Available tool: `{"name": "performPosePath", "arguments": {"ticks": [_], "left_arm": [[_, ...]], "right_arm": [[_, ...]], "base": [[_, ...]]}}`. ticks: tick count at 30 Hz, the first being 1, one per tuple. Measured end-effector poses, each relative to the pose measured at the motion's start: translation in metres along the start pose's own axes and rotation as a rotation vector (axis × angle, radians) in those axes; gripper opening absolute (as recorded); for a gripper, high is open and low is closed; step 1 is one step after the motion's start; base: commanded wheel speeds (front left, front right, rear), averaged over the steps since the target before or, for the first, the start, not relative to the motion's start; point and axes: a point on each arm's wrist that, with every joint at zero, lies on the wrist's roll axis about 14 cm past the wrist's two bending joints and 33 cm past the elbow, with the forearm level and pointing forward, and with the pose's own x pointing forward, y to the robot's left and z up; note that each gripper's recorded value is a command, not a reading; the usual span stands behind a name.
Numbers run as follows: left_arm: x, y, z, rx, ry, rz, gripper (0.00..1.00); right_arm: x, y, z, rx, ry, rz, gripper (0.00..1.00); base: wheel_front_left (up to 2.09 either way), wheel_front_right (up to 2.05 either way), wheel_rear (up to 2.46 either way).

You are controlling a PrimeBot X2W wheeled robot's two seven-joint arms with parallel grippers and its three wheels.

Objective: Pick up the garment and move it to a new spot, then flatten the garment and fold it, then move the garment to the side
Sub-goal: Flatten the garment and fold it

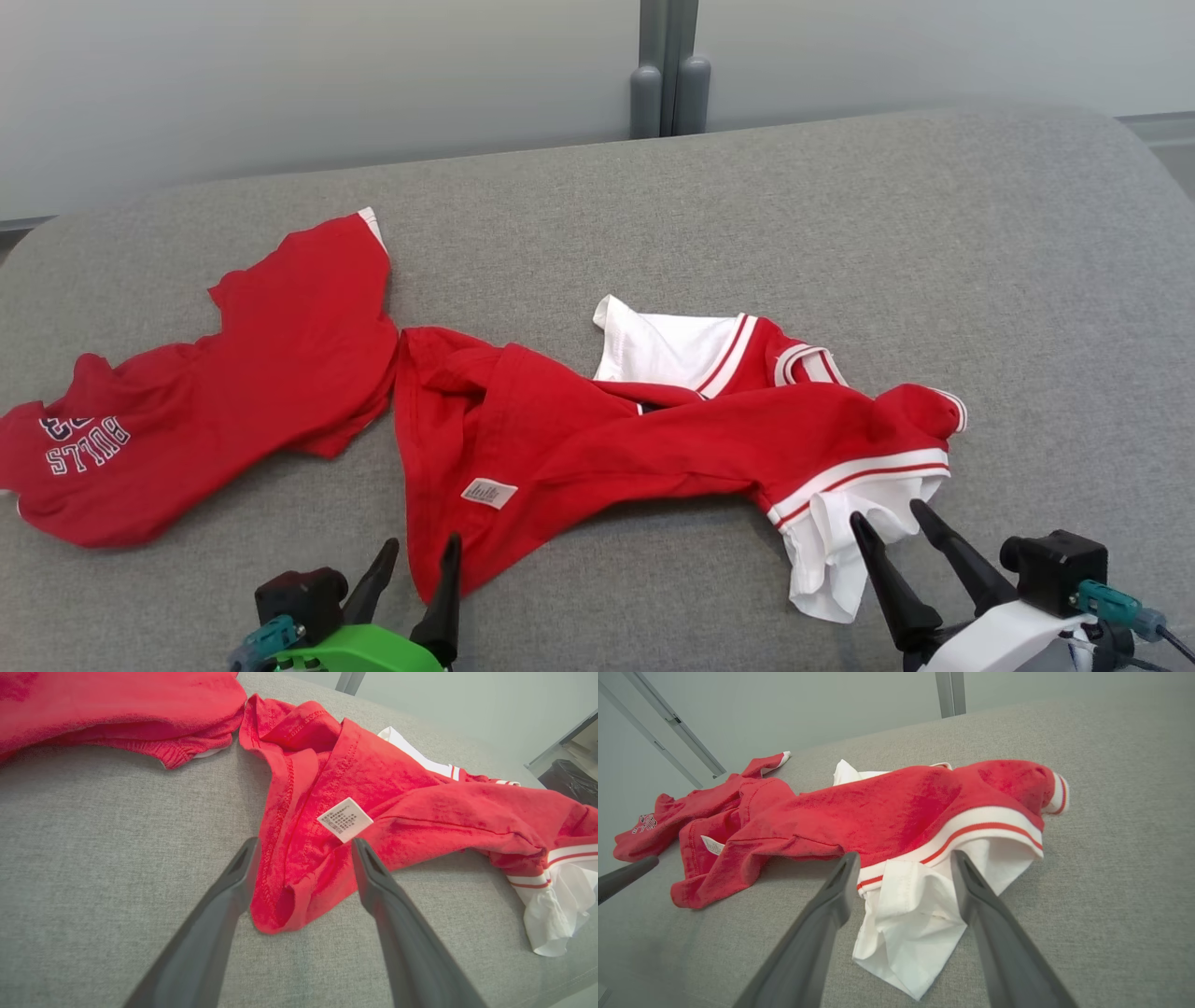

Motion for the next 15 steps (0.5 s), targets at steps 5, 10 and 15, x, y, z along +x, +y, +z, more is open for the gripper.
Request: {"name": "performPosePath", "arguments": {"ticks": [5,10,15], "left_arm": [[0.005,-0.008,-0.016,-0.007,0.068,-0.024,1.0],[0.008,-0.008,-0.023,-0.006,0.1,-0.027,1.0],[0.01,-0.008,-0.029,-0.01,0.12,-0.028,1.0]], "right_arm": [[0.007,0.004,-0.022,0.021,0.08,0.013,1.0],[0.014,0.004,-0.038,0.037,0.142,0.005,1.0],[0.02,0.004,-0.05,0.043,0.191,0.001,1.0]], "base": [[0.0,0.0,0.0],[0.0,0.0,0.0],[0.0,0.0,0.0]]}}
